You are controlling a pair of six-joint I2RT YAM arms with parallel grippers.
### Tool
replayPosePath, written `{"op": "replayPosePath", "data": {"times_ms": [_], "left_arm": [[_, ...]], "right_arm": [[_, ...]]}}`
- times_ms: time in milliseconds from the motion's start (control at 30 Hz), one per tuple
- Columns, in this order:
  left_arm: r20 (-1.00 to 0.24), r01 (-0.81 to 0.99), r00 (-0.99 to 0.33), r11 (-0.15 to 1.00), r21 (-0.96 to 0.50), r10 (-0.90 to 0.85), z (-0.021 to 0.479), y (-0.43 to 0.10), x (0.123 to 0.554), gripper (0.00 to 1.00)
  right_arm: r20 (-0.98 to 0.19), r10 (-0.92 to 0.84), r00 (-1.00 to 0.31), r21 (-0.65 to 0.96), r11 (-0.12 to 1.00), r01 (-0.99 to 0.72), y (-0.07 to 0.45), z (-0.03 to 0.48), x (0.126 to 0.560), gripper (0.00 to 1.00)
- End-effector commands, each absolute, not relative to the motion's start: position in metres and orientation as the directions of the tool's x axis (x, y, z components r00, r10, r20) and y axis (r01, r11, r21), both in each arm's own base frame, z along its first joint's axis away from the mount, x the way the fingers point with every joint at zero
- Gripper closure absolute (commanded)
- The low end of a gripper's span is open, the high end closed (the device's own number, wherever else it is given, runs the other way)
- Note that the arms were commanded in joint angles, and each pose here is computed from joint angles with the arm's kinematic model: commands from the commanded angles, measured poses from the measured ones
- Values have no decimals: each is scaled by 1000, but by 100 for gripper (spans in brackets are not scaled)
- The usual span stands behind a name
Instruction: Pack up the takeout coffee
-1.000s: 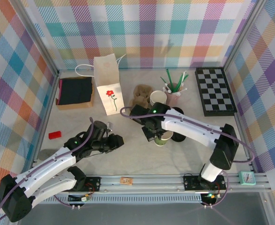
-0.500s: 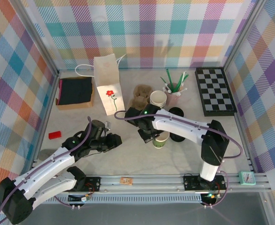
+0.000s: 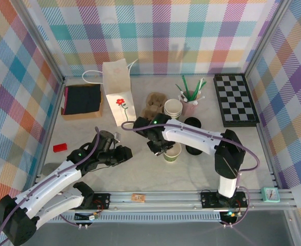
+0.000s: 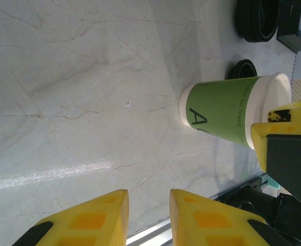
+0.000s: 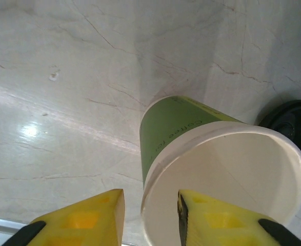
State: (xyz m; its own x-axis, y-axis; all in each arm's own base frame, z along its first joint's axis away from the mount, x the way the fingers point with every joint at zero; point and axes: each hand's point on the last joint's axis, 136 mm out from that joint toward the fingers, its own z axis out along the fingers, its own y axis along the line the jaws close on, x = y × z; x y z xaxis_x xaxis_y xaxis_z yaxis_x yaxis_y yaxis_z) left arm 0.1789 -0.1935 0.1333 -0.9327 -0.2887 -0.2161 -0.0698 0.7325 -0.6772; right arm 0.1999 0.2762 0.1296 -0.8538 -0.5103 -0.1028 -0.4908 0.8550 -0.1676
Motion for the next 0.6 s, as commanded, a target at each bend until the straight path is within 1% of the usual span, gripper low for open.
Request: {"op": "replayPosePath", "data": {"times_ms": [0, 67, 133, 200, 267, 367, 433, 500, 567], "left_arm": [[-250, -45, -924, 732, -680, -289, 148, -190, 183, 72], [-259, -40, -922, 735, -677, -288, 151, -189, 184, 72], [-269, -34, -919, 738, -674, -287, 155, -188, 185, 72], [-275, -28, -918, 739, -673, -285, 158, -187, 186, 72], [-278, -22, -918, 736, -677, -283, 161, -187, 187, 72], [-283, -16, -918, 739, -673, -278, 161, -188, 189, 72], [-286, -12, -918, 741, -672, -274, 162, -189, 190, 72], [-285, -9, -920, 741, -671, -270, 162, -189, 190, 72], [-288, -8, -919, 744, -669, -268, 162, -189, 190, 72]], "right_arm": [[-154, -521, -839, -139, 852, -504, 278, 167, 194, 64], [-194, -515, -835, -138, 857, -496, 273, 186, 194, 63], [-272, -497, -824, -159, 868, -471, 258, 215, 198, 62], [-326, -460, -826, -195, 888, -417, 231, 237, 205, 60], [-340, -400, -851, -209, 914, -346, 195, 245, 211, 60], [-317, -269, -909, -184, 958, -220, 143, 230, 220, 60], [-277, -167, -946, -136, 982, -134, 115, 206, 223, 60], [-228, -107, -968, -107, 991, -84, 102, 181, 221, 61], [-199, -86, -976, -77, 994, -72, 103, 158, 221, 62]]}}
